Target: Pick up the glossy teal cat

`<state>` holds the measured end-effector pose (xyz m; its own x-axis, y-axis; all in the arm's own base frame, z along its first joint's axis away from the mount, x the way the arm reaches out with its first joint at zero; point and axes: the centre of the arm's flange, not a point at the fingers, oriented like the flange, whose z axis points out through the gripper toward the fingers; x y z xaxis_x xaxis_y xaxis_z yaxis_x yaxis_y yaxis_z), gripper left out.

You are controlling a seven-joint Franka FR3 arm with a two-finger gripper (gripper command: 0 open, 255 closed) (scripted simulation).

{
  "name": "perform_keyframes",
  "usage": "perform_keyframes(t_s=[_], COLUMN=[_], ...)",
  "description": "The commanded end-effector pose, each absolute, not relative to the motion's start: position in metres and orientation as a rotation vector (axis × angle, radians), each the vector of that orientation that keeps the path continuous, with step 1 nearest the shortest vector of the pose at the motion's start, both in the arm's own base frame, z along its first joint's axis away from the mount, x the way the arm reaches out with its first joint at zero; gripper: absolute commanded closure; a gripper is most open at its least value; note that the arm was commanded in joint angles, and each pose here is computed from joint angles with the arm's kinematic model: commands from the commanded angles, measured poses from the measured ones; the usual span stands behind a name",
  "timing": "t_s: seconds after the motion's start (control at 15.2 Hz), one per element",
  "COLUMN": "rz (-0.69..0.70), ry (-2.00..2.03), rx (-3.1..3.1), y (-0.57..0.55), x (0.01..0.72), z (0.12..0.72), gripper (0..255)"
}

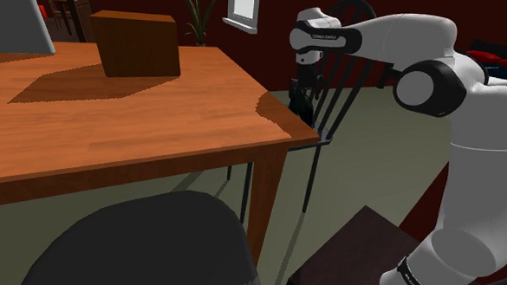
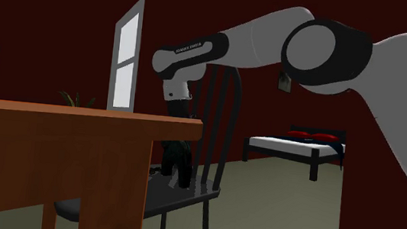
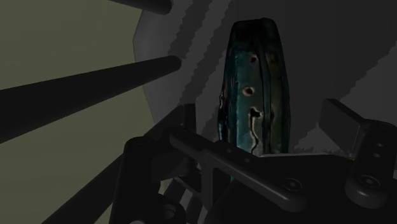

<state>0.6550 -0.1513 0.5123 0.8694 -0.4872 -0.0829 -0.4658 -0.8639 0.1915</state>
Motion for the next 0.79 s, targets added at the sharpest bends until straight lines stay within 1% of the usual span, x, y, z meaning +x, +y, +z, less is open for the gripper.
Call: perform_keyframes(t_s=[0.0, 0.07, 0.73], rz=[-0.191, -0.191, -0.191], ry=[-0.739, -0.739, -0.739], rx=[2.876, 2.876, 2.876], y=[-0.1517, -0.1516, -0.1517], x=[0.6537, 0.6536, 0.6537], z=[0.5085, 0.5085, 0.5138], gripper=[0, 255, 255])
